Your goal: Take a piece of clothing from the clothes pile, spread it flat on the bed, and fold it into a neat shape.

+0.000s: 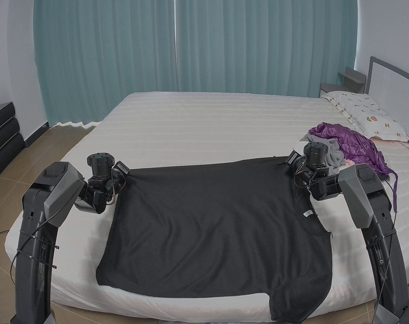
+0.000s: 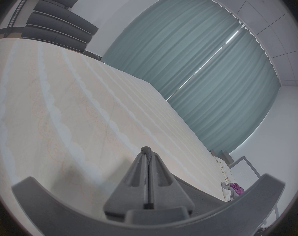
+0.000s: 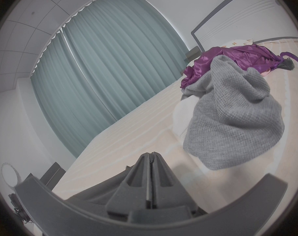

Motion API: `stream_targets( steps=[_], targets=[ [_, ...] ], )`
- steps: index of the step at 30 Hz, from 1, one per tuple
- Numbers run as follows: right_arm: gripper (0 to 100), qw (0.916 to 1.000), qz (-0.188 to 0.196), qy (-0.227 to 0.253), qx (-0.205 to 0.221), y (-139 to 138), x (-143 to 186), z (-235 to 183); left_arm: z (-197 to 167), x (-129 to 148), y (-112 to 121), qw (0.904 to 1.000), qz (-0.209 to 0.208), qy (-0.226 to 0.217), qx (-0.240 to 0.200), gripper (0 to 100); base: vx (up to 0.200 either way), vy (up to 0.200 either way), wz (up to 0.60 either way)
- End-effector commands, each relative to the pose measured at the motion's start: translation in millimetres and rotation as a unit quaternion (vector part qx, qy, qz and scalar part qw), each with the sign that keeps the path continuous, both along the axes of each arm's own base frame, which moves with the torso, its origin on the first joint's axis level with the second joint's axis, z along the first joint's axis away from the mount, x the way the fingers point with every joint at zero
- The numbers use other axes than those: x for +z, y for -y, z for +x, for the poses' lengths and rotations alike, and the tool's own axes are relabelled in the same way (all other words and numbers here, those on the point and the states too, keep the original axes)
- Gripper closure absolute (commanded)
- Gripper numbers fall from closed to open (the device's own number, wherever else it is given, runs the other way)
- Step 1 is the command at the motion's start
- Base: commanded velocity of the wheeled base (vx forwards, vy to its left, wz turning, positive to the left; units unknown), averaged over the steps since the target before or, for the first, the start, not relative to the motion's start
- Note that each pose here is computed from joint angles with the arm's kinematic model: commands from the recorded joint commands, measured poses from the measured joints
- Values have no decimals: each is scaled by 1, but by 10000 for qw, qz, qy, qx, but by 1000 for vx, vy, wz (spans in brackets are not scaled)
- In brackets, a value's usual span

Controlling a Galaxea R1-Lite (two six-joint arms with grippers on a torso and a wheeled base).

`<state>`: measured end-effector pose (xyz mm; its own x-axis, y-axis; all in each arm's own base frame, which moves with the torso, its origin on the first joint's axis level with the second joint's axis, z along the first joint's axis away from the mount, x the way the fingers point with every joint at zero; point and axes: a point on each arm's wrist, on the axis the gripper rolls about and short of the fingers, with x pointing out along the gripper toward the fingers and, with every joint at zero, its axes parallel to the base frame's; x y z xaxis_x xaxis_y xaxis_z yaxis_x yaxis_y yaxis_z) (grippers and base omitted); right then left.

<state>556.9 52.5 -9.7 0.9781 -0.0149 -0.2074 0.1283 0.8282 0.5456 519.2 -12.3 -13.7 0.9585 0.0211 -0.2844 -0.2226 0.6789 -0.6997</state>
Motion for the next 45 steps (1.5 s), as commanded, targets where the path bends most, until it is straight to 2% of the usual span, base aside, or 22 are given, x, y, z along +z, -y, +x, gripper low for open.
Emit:
stream_targets(
  steps=[1,25,26,28,29,34,37,42,45],
  targets=[
    [100,9999,-23,-101,21,-1,-12,0,0,-5,0,10000,3,-37,-1,100,0,0,0],
    [100,9997,-51,-252,-23,-1,-28,-1,1,-10,2,10000,4,-83,-16,100,0,0,0],
    [0,9996,-53,-268,-23,-1,-30,-1,1,-9,2,10000,4,-75,-16,100,0,0,0],
    [0,9996,-54,-283,-23,-1,-32,-2,1,-9,3,10000,4,-83,-24,100,0,0,0],
    [0,9996,-55,-290,-8,-3,-32,-2,1,-9,3,10000,4,-75,-24,0,0,0,0],
    [0,9996,-68,-210,-153,-3,-23,-1,-2,-6,2,10000,-18,-98,-9,0,0,0,0],
    [0,9996,-32,-32,-274,1,-3,0,-4,-3,1,9999,-15,-113,6,0,0,0,0],
    [0,9993,79,-140,-339,10,27,-21,-20,28,-3,9998,-196,-9,89,0,0,0,0],
    [0,9993,177,-234,-224,13,48,-52,-40,49,-6,9994,-313,138,85,0,0,0,0]
  ],
)
